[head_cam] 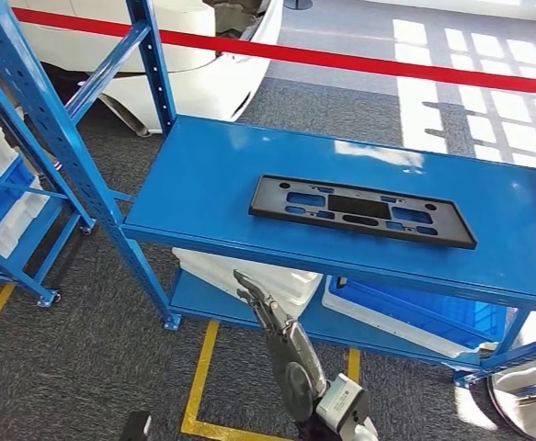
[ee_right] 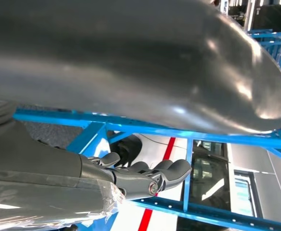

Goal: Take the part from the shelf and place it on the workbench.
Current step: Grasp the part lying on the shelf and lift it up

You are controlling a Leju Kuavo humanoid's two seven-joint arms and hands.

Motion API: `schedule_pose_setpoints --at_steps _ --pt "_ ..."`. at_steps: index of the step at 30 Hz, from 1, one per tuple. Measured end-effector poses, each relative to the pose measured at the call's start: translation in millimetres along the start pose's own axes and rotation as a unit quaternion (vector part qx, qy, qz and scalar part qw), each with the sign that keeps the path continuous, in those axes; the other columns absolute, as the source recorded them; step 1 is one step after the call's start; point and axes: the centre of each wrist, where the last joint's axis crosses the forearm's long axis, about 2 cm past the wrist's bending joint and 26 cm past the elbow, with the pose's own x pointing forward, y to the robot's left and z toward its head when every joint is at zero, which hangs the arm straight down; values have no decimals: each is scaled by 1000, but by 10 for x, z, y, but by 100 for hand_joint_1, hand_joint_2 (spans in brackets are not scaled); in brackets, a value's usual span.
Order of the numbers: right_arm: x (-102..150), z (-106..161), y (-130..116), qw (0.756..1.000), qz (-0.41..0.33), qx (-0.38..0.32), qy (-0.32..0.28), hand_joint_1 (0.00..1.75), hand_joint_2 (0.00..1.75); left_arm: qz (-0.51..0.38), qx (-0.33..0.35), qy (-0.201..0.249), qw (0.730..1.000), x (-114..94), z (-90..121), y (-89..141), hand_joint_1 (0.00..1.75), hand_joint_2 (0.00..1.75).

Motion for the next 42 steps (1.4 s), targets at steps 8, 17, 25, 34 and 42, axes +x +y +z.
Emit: schedule_pose_setpoints --at_steps 8,17,25,34,42 --pt "3 -3 3 1000 -1 2 -1 0 0 -1 -1 -1 1000 7 0 -5 0 0" --pt "12 -12 7 1000 -1 3 -3 0 0 -3 0 0 1000 -13 2 2 0 0" --pt "19 -18 3 1000 0 4 -4 0 0 -3 0 -1 1000 -8 1 4 0 0" --pt "20 -17 0 1000 1 5 -5 0 0 -3 -1 -1 1000 -7 2 0 0 0" --pt "33 -29 5 1000 0 5 -8 0 0 -5 1 -2 1000 15 -1 -8 0 0"
